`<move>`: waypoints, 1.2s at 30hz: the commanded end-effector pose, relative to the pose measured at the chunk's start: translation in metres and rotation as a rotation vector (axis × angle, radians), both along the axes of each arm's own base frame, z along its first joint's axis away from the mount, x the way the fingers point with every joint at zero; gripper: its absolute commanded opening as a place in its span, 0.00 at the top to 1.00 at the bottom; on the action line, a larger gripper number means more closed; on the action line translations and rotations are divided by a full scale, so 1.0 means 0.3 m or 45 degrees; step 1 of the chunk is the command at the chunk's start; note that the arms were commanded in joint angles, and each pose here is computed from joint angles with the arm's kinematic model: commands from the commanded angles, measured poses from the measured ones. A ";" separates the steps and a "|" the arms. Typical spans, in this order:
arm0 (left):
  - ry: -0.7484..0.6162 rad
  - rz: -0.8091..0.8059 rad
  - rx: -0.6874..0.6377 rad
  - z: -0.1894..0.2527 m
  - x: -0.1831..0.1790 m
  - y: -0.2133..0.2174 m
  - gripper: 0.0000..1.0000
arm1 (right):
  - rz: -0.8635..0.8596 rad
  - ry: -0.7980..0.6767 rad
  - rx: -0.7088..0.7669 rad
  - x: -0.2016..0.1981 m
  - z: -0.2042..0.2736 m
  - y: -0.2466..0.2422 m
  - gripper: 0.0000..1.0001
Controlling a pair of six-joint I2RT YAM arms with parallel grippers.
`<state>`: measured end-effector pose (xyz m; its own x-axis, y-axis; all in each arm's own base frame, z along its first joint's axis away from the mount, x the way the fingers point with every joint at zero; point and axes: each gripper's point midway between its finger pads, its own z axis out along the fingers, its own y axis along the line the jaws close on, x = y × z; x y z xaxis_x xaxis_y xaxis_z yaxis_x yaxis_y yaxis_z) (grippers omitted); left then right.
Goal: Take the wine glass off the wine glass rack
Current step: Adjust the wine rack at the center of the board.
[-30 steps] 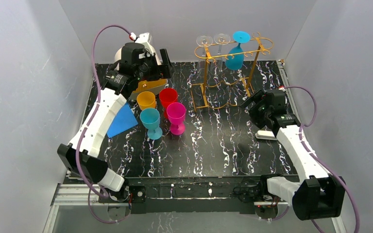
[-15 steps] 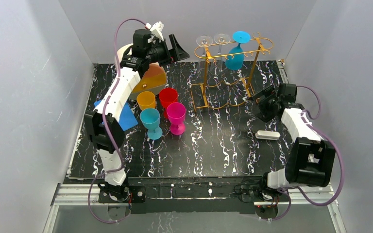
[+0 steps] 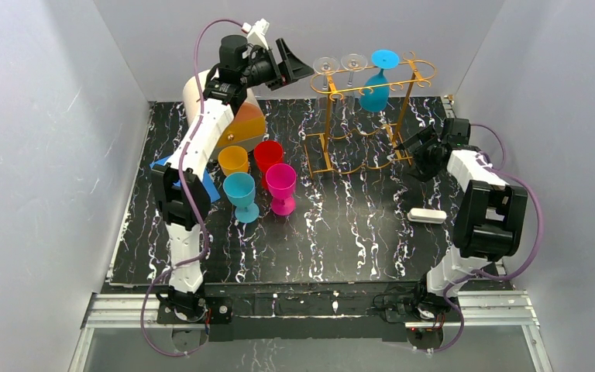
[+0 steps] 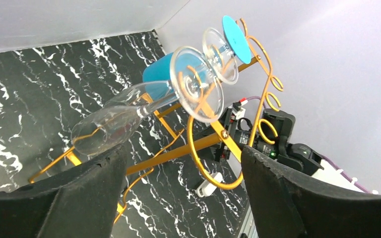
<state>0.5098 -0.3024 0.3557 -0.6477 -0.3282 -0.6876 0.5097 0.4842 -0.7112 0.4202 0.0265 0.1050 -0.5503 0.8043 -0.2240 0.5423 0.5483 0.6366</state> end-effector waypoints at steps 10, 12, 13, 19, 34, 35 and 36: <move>-0.066 -0.193 -0.077 0.095 -0.113 -0.152 0.33 | 0.075 -0.044 -0.024 0.125 -0.028 -0.018 0.01; -0.064 -0.195 -0.080 0.099 -0.126 -0.167 0.37 | 0.086 -0.069 -0.020 0.148 -0.023 -0.016 0.01; -0.055 -0.184 -0.080 0.098 -0.127 -0.166 0.38 | 0.096 -0.082 -0.022 0.159 -0.018 -0.015 0.01; 0.004 -0.165 -0.106 0.076 -0.154 -0.183 0.45 | 0.154 -0.076 -0.031 0.204 -0.036 -0.015 0.01; 0.067 -0.134 -0.275 0.143 -0.263 -0.246 0.55 | 0.237 -0.094 -0.073 0.299 -0.012 -0.027 0.01; 0.071 -0.132 -0.298 0.154 -0.273 -0.246 0.55 | 0.236 -0.093 -0.071 0.305 -0.010 -0.030 0.01; 0.077 -0.127 -0.320 0.162 -0.280 -0.246 0.55 | 0.235 -0.091 -0.072 0.312 -0.009 -0.032 0.01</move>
